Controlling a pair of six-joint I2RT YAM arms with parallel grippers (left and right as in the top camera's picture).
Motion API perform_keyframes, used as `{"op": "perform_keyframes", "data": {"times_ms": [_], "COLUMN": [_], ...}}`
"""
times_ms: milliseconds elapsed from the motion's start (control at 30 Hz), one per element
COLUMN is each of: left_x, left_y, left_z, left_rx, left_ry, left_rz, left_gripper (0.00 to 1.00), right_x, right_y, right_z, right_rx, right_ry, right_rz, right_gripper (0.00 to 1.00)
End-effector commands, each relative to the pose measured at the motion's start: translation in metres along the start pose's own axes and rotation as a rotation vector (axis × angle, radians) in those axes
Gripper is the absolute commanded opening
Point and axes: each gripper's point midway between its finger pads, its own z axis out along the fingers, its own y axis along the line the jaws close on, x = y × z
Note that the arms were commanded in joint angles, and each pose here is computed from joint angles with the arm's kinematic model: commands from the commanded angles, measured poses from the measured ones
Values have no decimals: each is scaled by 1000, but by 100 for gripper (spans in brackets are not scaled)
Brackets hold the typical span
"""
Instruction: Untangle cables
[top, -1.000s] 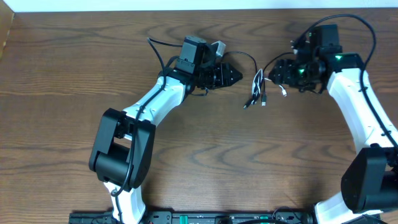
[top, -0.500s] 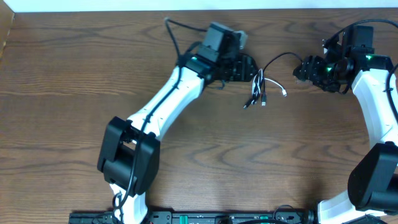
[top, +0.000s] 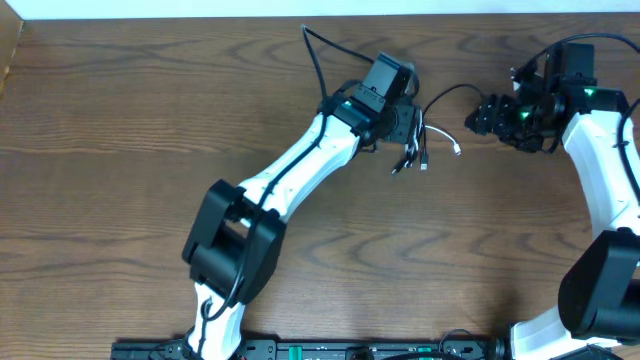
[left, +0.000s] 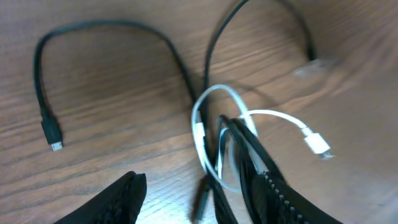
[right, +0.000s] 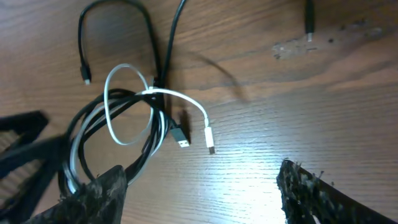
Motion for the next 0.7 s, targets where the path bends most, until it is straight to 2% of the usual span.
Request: {"op": "perform_keyframes", "data": {"times_ms": [0,133,400,467,667], "left_x": [-8,-9,-28,-35,-18], "left_y": [-8,-26,-35,-48,-50], "left_z": [-2,-2,-5,-8,-1], "left_rx": [12,83,115,179,172], "left_ry": [-29,-37,-114,-140,-79], "left_rz": [35,50,62,74,73], "left_gripper": [59,59,59,60,60], "right_x": [1,1,1,0,-4], "right_y": [5,6,6,6,1], "right_z": [-1,-1,-1,-1,-2], "right_rx": [-16,-17,-17,-17,0], "right_ry": [2,2,0,-4,-20], "right_rz": [-37,-39,-46,-48,-45], "right_gripper": [76,77,78,78,77]}}
